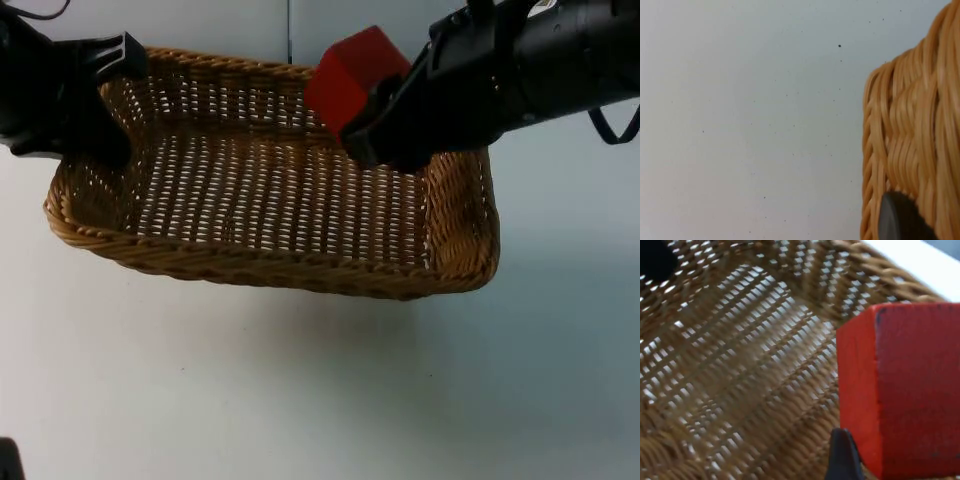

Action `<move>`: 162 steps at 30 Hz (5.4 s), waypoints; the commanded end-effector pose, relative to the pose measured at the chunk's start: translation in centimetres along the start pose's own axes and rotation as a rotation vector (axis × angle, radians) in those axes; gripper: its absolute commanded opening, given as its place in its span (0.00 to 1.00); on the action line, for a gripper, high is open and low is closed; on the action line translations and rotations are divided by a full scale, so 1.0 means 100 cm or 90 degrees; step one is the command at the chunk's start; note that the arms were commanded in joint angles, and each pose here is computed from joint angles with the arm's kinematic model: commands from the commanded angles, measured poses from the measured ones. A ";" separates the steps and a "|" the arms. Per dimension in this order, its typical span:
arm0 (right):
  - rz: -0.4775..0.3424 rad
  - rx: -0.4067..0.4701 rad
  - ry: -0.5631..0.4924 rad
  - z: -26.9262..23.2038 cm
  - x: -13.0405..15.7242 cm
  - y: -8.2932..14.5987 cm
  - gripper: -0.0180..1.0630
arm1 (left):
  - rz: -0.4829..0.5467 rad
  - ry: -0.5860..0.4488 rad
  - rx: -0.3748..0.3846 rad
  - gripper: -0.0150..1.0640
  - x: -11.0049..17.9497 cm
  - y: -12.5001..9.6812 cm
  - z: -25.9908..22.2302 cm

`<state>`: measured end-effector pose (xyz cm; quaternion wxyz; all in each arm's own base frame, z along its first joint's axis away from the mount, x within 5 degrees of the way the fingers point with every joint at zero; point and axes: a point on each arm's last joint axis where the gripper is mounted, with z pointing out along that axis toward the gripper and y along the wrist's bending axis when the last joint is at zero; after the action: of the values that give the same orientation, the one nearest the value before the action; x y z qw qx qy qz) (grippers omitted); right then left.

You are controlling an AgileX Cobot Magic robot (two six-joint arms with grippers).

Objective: Pick up the basket with the left hand and place the cube into the basket with the right hand.

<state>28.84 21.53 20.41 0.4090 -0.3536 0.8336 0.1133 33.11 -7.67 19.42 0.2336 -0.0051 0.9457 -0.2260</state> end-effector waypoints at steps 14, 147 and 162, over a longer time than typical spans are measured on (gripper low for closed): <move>-0.030 0.002 -0.016 0.001 -0.003 0.007 0.91 | -0.014 -0.021 0.013 0.01 -0.005 -0.006 -0.006; 0.275 0.332 -0.083 -0.345 0.159 0.018 0.03 | 0.278 -0.278 -0.123 0.01 0.173 -0.038 -0.260; 0.213 0.219 -0.117 -0.329 0.173 0.037 0.03 | 0.322 -0.372 -0.098 0.01 0.223 -0.032 -0.270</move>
<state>-0.74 -0.32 27.87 0.5069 -0.1091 0.8528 0.0628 1.72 -1.69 32.30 0.5272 0.1427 0.8344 -0.0734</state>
